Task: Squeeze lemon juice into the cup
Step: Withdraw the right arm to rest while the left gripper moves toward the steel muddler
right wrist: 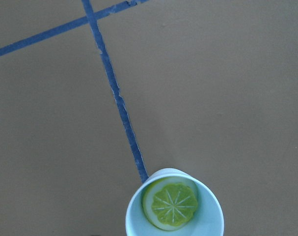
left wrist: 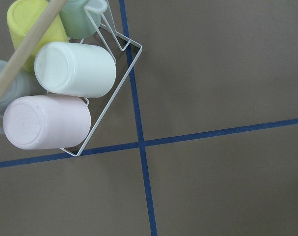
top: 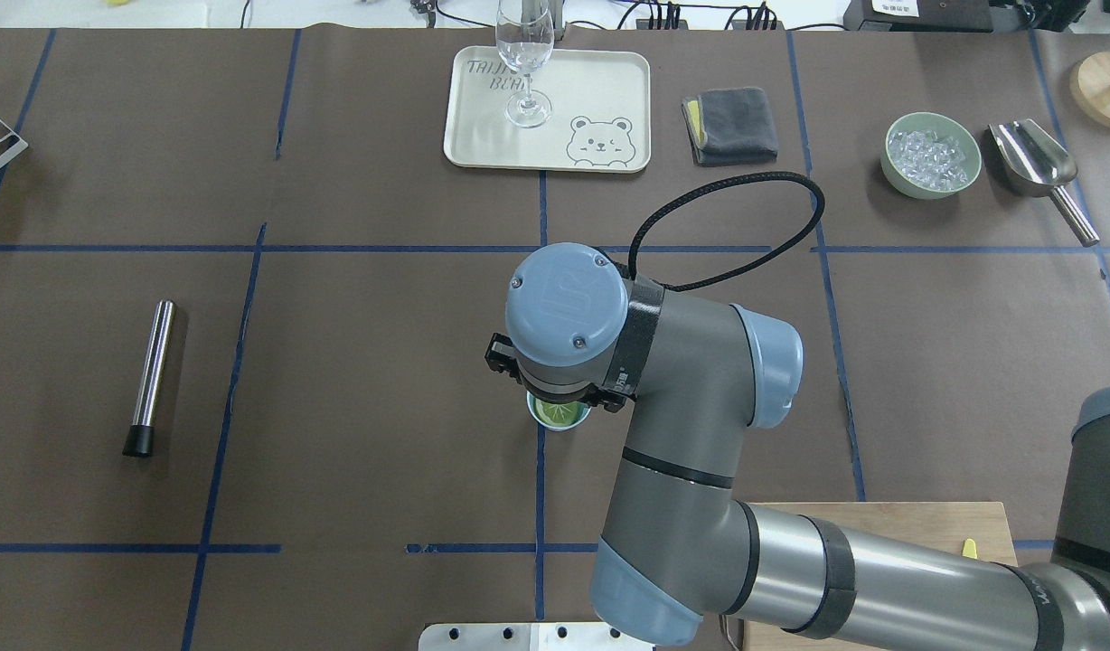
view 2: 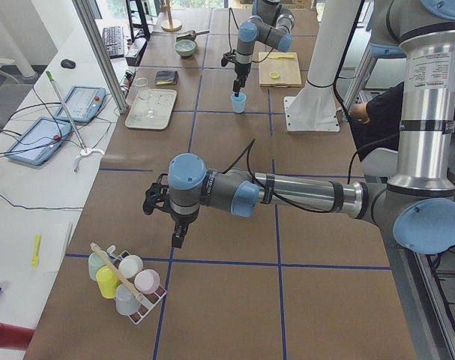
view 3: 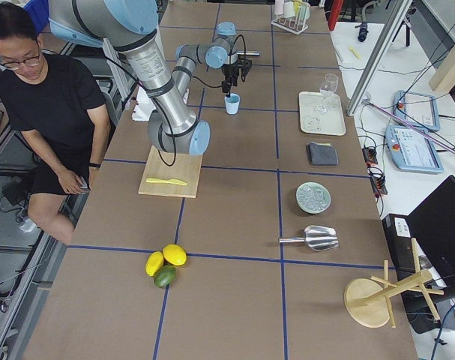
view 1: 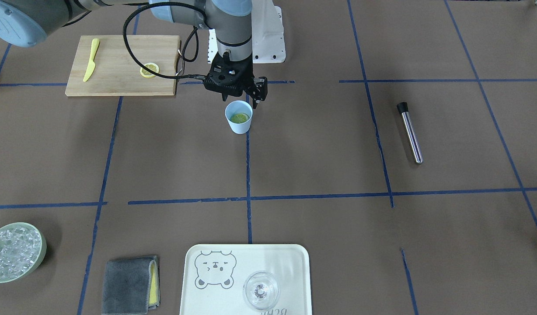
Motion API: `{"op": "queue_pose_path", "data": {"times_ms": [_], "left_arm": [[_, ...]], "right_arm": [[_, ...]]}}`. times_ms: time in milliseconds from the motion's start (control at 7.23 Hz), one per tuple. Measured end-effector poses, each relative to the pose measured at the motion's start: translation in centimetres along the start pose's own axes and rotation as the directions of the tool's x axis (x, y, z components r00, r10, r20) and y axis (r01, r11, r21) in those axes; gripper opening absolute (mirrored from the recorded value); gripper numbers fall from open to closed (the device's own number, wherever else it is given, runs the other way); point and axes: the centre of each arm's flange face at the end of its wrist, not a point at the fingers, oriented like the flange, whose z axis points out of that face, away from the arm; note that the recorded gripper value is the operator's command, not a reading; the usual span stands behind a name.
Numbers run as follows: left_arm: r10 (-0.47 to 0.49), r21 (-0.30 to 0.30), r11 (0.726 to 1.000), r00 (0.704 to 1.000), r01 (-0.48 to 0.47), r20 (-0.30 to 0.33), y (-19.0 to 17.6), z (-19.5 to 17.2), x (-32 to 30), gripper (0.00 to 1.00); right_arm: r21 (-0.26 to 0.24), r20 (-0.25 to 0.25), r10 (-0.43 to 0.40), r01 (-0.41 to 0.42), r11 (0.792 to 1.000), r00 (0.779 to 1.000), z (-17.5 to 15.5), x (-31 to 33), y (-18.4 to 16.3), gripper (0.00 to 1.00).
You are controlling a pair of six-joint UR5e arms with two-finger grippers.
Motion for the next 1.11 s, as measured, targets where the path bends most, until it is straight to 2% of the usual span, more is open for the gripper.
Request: {"op": "queue_pose_path", "data": {"times_ms": [276,553,829,1106], "left_arm": [[0.004,-0.002,1.0,1.0,-0.004,0.0,-0.1,0.1,0.2,1.0],[0.009,-0.024,1.0,1.0,-0.009,-0.014,-1.1,1.4,3.2,1.0],[-0.027,-0.056,0.998,0.999,0.025,-0.038,-2.0,2.9,9.5,1.0],[-0.104,-0.113,0.989,0.994,0.099,-0.038,-1.9,2.3,14.4,1.0]], "right_arm": [[0.007,0.008,0.008,-0.008,1.0,1.0,-0.7,0.7,-1.3,1.0],[0.041,-0.001,-0.032,0.032,0.999,0.999,-1.7,5.6,-5.7,1.0],[0.044,-0.023,-0.128,0.129,0.991,0.991,-4.0,12.5,-14.0,1.0],[0.029,-0.064,-0.217,0.219,0.975,0.974,-5.7,20.2,-21.8,1.0]]}}
